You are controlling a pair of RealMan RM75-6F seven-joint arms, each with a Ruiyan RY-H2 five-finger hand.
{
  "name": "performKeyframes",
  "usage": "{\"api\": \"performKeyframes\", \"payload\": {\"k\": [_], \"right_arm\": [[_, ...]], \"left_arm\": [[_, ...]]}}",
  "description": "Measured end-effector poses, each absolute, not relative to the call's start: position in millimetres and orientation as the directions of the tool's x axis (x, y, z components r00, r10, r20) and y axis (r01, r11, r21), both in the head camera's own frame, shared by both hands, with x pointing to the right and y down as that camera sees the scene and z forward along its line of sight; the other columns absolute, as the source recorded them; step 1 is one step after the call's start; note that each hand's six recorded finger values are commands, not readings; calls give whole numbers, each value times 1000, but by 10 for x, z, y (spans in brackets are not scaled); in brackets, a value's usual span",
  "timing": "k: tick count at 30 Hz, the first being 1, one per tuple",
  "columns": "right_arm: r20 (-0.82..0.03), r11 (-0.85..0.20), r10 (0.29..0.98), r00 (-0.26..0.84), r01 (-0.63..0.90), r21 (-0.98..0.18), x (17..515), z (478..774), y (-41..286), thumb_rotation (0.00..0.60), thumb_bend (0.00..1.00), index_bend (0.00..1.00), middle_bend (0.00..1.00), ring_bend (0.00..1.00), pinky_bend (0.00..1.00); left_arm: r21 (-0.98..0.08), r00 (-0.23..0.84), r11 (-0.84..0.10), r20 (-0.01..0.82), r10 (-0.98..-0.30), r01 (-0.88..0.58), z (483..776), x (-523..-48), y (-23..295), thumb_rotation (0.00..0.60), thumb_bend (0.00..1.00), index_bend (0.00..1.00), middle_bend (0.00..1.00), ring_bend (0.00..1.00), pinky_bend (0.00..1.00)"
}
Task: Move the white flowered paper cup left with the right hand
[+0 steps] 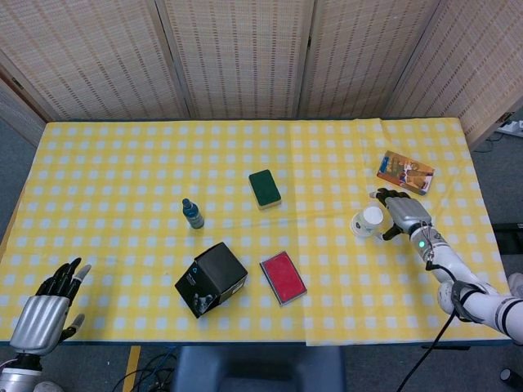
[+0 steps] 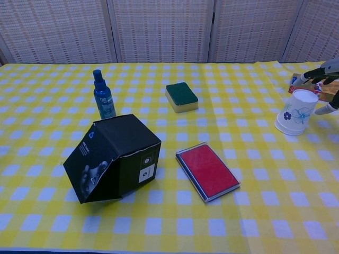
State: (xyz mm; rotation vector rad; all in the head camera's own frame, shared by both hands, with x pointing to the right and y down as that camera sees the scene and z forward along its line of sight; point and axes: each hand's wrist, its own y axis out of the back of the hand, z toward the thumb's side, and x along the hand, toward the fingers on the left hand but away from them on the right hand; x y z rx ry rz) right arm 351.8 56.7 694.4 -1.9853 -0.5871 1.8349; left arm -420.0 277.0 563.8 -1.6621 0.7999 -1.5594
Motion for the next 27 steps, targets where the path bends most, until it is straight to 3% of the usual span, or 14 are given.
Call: {"api": "performKeyframes", "payload": {"k": [27], "right_arm": [[-827, -830, 557, 75, 63, -553, 3490, 6974, 556, 600, 259, 221, 0, 0, 0]], "left_arm": [[-830, 80, -557, 558, -826, 31, 5637, -4200, 2778, 600, 317, 26, 0, 0, 228]]}}
